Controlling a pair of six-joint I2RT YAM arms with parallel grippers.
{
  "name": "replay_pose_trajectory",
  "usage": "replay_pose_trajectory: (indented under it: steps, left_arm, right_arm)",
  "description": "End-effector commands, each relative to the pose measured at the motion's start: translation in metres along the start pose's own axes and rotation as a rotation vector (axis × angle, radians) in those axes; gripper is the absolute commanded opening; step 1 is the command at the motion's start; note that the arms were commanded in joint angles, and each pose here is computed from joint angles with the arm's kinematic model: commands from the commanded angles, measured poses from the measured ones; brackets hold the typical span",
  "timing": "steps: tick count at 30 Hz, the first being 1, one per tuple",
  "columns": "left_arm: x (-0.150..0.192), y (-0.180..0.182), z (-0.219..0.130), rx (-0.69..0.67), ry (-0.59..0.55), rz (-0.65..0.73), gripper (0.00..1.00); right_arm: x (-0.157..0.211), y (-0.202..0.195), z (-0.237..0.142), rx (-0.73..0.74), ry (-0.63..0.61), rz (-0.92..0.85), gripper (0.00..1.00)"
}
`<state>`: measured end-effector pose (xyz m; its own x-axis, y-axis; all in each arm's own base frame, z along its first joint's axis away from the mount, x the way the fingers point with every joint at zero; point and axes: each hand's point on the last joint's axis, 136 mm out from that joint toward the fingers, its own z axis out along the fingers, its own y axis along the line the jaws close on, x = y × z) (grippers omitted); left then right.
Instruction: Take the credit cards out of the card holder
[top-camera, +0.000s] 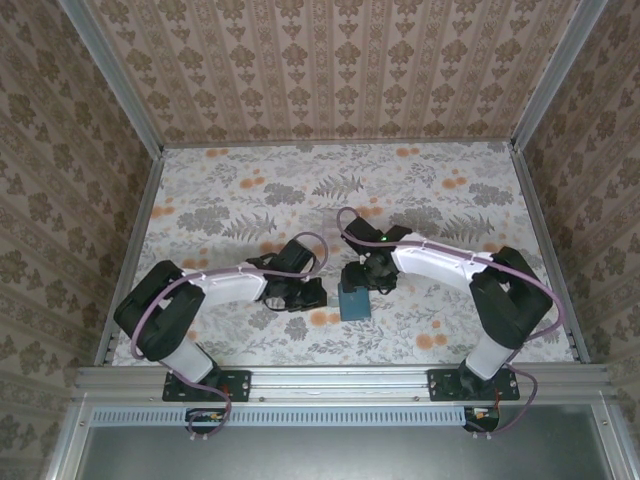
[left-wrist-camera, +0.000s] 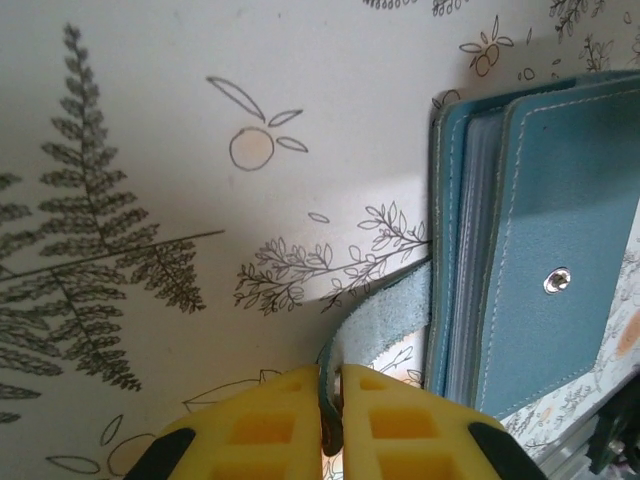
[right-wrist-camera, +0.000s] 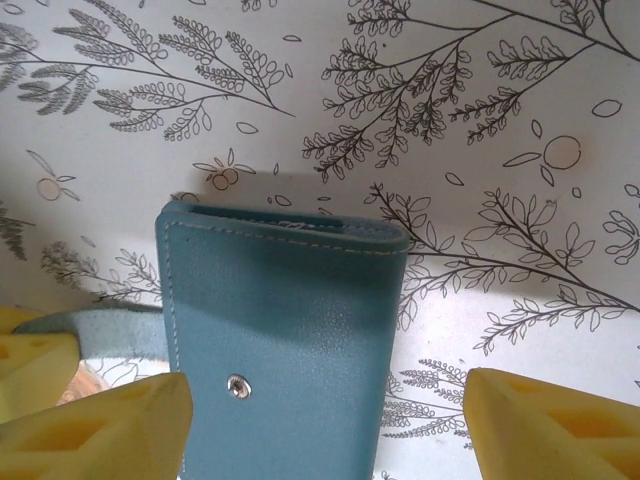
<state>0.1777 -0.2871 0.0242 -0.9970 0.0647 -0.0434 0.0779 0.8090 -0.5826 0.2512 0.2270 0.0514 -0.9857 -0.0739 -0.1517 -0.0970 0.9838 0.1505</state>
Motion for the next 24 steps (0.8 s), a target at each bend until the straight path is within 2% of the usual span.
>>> replay_pose_trajectory:
  steps: [1, 7, 24]
  left_arm:
    - [-0.002, -0.014, -0.003, 0.099, -0.02, -0.013, 0.12]
    - [0.006, -0.004, 0.002, 0.11, -0.019, -0.03, 0.12]
    - [0.011, 0.004, 0.004, 0.11, -0.027, -0.044, 0.11]
  right_arm:
    - [-0.002, -0.008, 0.0, 0.11, 0.0, 0.002, 0.75]
    - [-0.011, 0.002, 0.01, 0.141, 0.0, 0.011, 0.82]
    - [-0.021, 0.006, 0.03, 0.195, 0.023, -0.005, 0.84]
